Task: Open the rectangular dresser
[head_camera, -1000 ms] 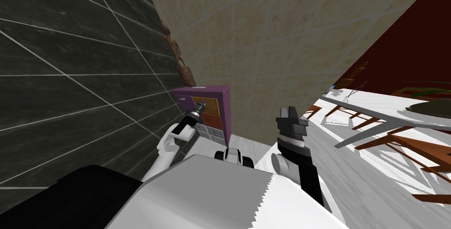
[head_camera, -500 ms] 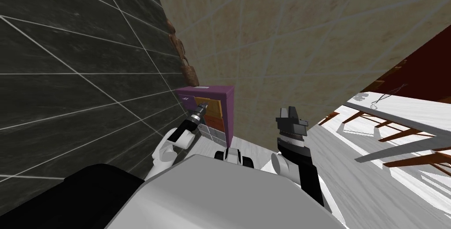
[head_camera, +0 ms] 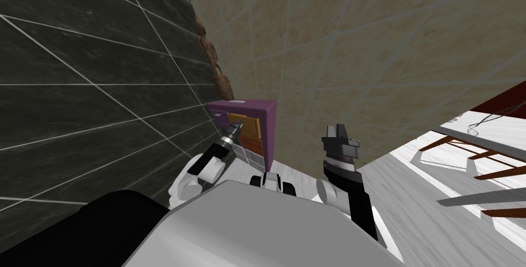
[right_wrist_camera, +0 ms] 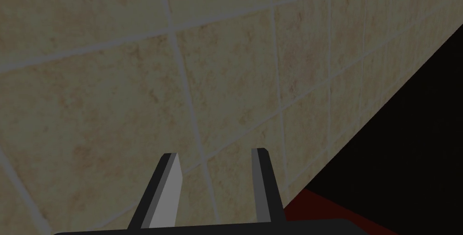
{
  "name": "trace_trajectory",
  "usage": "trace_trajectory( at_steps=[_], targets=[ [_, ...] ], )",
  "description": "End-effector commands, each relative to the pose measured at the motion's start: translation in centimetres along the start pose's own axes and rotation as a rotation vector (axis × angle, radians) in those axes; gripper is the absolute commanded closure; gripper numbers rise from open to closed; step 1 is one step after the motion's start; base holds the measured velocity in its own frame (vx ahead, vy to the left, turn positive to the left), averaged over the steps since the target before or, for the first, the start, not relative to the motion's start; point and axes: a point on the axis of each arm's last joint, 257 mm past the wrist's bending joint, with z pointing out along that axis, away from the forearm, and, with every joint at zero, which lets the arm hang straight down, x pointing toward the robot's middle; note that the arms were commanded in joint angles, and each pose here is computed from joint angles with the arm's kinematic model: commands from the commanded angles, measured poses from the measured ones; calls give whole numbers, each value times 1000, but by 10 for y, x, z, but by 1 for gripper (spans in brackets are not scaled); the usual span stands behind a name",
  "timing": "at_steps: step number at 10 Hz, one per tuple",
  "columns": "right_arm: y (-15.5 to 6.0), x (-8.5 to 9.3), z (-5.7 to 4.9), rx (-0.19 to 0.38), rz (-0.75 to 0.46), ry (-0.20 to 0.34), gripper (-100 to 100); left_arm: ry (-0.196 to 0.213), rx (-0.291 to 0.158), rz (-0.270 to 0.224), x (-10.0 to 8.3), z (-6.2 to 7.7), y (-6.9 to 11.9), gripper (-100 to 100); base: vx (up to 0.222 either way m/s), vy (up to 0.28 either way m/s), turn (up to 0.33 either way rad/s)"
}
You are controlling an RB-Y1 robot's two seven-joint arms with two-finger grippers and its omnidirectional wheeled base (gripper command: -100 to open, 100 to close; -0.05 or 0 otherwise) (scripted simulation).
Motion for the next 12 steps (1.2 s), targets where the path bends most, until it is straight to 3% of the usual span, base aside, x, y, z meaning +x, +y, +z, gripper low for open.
trace_trajectory(
  at_steps=[1, 3, 4, 8, 9, 12],
  targets=[
    [0, 0, 0, 0, 0, 0, 0, 13, -24, -6, 0, 1, 3, 100, -132, 33, 11],
    [0, 0, 0, 0, 0, 0, 0, 22, -44, -10, -1, 2, 6, 100, -148, 30, 6],
    [0, 0, 0, 0, 0, 0, 0, 16, -19, -6, -2, 3, -2, 100, -66, 16, -4],
    [0, 0, 0, 0, 0, 0, 0, 33, -39, -12, 2, 3, 4, 100, -171, 45, 27],
    [0, 0, 0, 0, 0, 0, 0, 26, -25, -6, -11, 9, -7, -100, -118, 8, -40],
    [0, 0, 0, 0, 0, 0, 0, 20, -30, -3, -27, 17, -17, -100, -5, -40, -30]
  ],
)
